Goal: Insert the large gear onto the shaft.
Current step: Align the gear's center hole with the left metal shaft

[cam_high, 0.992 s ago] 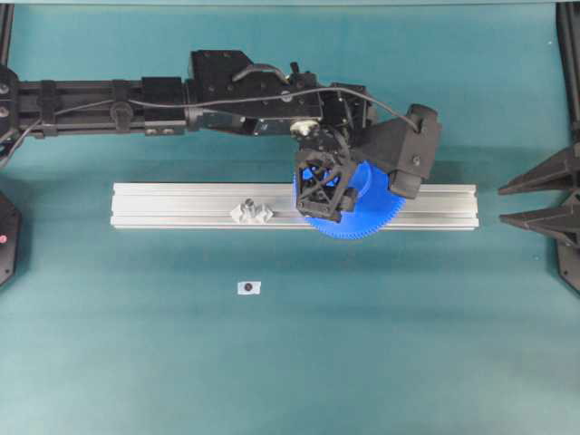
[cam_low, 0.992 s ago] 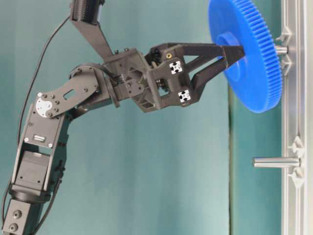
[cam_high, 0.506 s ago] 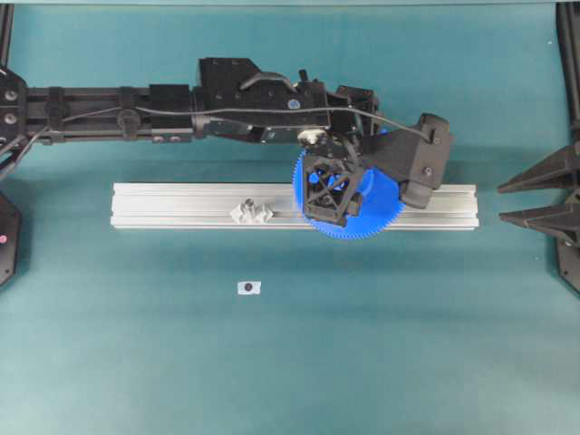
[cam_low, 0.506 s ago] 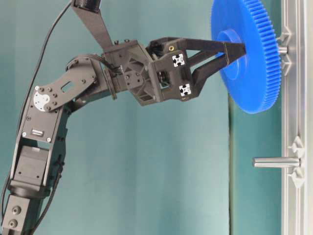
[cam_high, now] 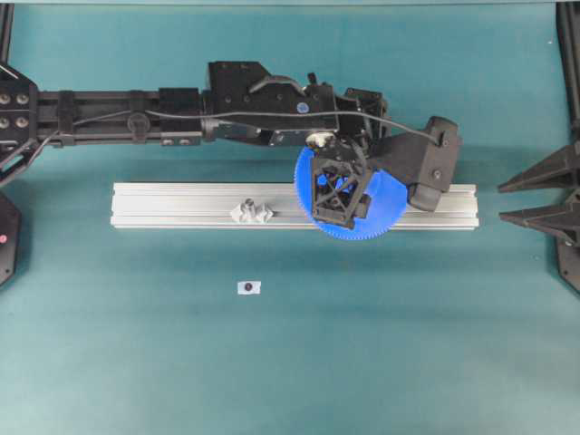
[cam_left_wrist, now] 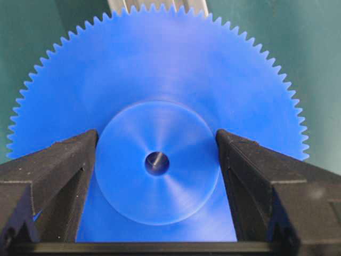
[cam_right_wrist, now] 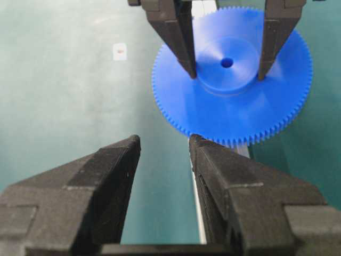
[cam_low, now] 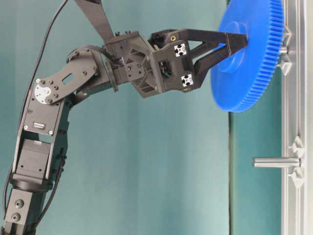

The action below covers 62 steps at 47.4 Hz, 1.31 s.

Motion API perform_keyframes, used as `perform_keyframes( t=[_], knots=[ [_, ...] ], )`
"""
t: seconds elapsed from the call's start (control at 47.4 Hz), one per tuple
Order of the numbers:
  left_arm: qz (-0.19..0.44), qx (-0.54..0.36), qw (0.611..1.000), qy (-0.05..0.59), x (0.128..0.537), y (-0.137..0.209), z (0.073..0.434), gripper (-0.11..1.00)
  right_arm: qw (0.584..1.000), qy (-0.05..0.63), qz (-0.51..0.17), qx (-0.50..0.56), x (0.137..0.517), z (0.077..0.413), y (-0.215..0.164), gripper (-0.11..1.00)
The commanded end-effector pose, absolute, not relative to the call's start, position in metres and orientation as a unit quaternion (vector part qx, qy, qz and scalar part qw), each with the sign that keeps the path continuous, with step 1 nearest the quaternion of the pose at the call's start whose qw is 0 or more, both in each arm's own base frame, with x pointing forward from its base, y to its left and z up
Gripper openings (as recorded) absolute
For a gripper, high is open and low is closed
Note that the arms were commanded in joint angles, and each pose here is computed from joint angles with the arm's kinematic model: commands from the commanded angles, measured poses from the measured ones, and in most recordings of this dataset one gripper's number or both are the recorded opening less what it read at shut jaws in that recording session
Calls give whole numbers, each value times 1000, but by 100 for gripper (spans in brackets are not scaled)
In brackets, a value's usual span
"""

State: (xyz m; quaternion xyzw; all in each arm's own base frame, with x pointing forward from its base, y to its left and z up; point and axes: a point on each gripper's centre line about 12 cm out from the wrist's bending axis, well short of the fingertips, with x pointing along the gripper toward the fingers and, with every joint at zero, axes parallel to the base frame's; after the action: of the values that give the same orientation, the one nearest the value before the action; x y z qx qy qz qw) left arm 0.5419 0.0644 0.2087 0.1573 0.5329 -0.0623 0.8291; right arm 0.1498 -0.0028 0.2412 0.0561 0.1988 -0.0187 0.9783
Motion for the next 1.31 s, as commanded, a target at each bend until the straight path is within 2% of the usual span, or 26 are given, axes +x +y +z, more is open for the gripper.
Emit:
perform_keyframes(
  t=[0.0, 0.232, 0.359, 0.506, 1.287],
  knots=[
    [-53, 158, 840, 516, 542, 68, 229, 77, 979, 193, -21, 60, 151, 246, -4, 50],
    [-38, 128, 830, 542, 534, 76, 227, 78, 979, 193, -22, 60, 151, 246, -4, 50],
    [-39, 130, 832, 538, 535, 75, 230, 87, 979, 193, -21, 60, 152, 247, -4, 50],
    [-38, 127, 832, 539, 534, 74, 230, 83, 979, 193, -21, 60, 151, 247, -4, 50],
    [-36, 130, 840, 526, 527, 71, 244, 83, 979, 193, -21, 60, 151, 247, -3, 50]
  ],
)
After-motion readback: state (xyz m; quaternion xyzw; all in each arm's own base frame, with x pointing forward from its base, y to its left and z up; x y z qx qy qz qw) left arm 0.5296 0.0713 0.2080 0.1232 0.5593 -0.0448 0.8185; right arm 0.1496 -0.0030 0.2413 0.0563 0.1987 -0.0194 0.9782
